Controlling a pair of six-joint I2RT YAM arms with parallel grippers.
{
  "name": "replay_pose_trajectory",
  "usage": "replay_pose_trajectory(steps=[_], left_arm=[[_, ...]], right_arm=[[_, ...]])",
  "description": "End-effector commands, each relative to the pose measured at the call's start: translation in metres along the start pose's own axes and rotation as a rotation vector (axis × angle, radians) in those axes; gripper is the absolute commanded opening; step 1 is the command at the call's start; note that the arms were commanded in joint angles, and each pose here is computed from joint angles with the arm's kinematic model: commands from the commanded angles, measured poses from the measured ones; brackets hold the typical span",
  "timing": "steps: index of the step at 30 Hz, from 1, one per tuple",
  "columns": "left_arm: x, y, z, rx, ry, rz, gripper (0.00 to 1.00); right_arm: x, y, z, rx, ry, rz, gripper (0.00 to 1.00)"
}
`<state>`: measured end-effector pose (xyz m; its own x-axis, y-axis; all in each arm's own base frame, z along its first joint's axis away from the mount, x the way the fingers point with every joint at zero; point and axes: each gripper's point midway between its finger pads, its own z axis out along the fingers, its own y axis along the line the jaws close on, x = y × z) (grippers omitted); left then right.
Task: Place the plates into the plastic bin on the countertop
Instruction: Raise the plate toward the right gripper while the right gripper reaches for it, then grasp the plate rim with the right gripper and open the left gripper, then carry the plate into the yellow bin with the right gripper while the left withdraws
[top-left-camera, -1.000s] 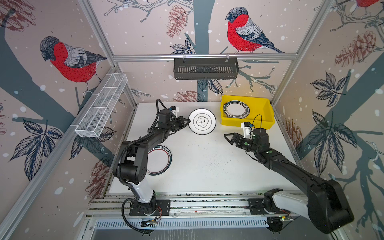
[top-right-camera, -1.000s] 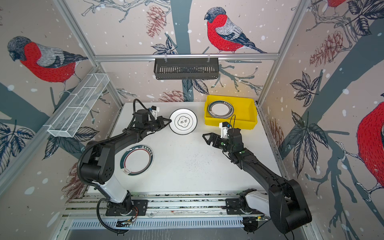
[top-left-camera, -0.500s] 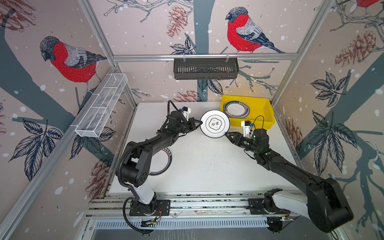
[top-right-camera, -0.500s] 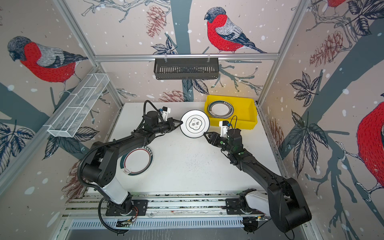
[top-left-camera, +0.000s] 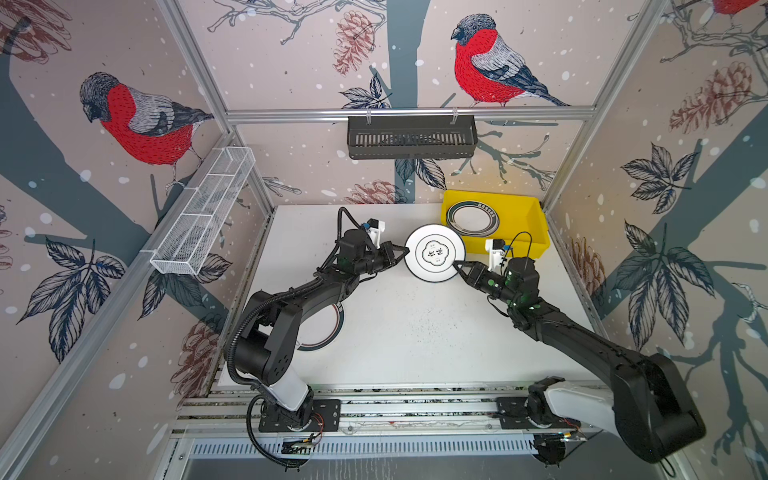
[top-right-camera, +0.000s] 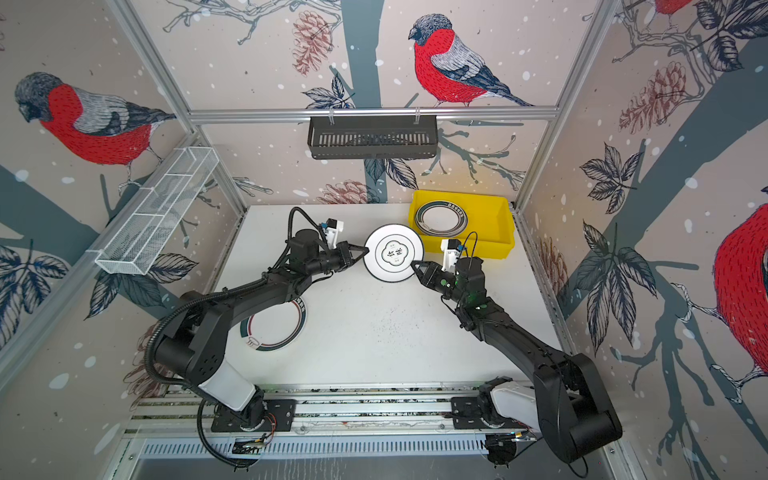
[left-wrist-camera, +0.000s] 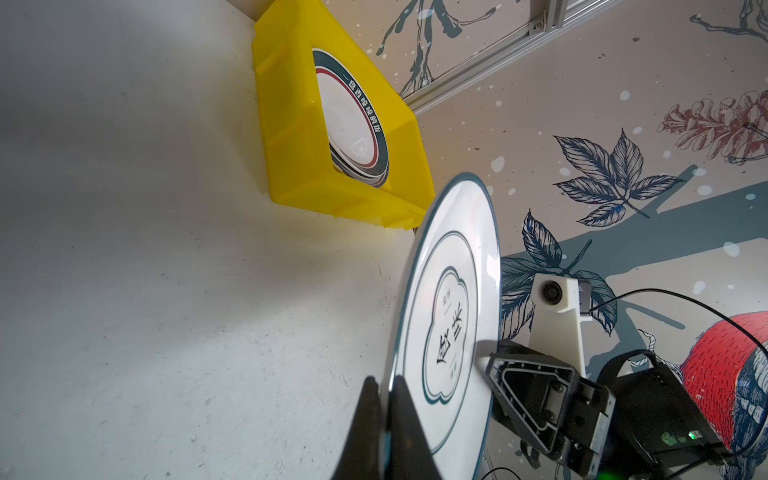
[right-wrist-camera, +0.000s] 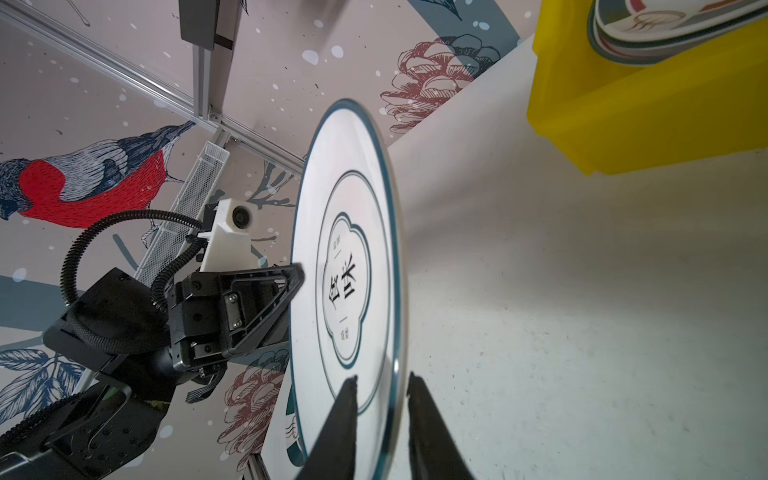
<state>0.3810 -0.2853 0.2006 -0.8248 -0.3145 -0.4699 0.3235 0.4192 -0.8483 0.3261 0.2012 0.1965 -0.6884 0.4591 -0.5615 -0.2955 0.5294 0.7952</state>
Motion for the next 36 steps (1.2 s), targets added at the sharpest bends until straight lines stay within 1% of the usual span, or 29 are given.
replay_pose_trajectory(steps=[1, 6, 9, 10, 13, 16, 17, 19, 20, 22, 24, 28, 31, 33, 36], left_arm=[[-0.007, -0.013, -0.002, 0.043, -0.032, 0.045, 0.00], [-0.003, -0.011, -0.002, 0.043, -0.030, 0.049, 0.00], [-0.004, -0.011, -0.002, 0.037, -0.029, 0.059, 0.00], [-0.004, -0.011, -0.002, 0.037, -0.028, 0.065, 0.12], [-0.006, -0.016, -0.005, 0.044, -0.039, 0.090, 0.36], [-0.009, -0.021, -0.009, 0.039, -0.056, 0.115, 0.78], [-0.011, -0.021, -0.011, 0.033, -0.061, 0.123, 0.96], [-0.012, -0.023, -0.014, 0.025, -0.071, 0.141, 0.97], [-0.014, -0.023, -0.015, 0.020, -0.076, 0.148, 0.97], [-0.015, -0.024, -0.018, 0.008, -0.084, 0.156, 0.97], [-0.016, -0.022, -0.022, -0.003, -0.091, 0.159, 0.97], [-0.017, -0.018, -0.031, -0.025, -0.101, 0.156, 0.97], [-0.019, -0.012, -0.042, -0.052, -0.119, 0.156, 0.97], [-0.021, -0.006, -0.049, -0.079, -0.131, 0.157, 0.97], [-0.025, 0.003, -0.060, -0.121, -0.139, 0.155, 0.97]], right_arm=[[-0.007, 0.009, 0.003, -0.034, -0.016, -0.013, 0.18], [-0.008, 0.008, 0.005, -0.026, -0.012, -0.010, 0.05], [-0.010, 0.006, 0.006, -0.012, -0.017, -0.010, 0.03], [-0.011, 0.006, 0.006, -0.011, -0.020, -0.010, 0.03], [-0.013, 0.007, 0.006, -0.008, -0.022, -0.012, 0.01], [-0.016, 0.005, 0.008, 0.007, -0.018, -0.019, 0.01], [-0.018, 0.004, 0.008, 0.012, -0.019, -0.022, 0.00], [-0.026, 0.007, 0.008, 0.007, -0.029, -0.033, 0.00], [-0.028, 0.001, 0.012, 0.023, -0.017, -0.032, 0.00], [-0.042, 0.001, 0.013, 0.036, -0.030, -0.051, 0.00], [-0.061, -0.002, 0.012, 0.055, -0.061, -0.063, 0.00], [-0.101, -0.019, 0.007, 0.100, -0.131, -0.045, 0.00], [-0.128, -0.042, 0.005, 0.171, -0.182, -0.036, 0.00], [-0.145, -0.069, 0.005, 0.274, -0.223, -0.014, 0.00], [-0.168, -0.094, 0.008, 0.321, -0.261, 0.016, 0.00]])
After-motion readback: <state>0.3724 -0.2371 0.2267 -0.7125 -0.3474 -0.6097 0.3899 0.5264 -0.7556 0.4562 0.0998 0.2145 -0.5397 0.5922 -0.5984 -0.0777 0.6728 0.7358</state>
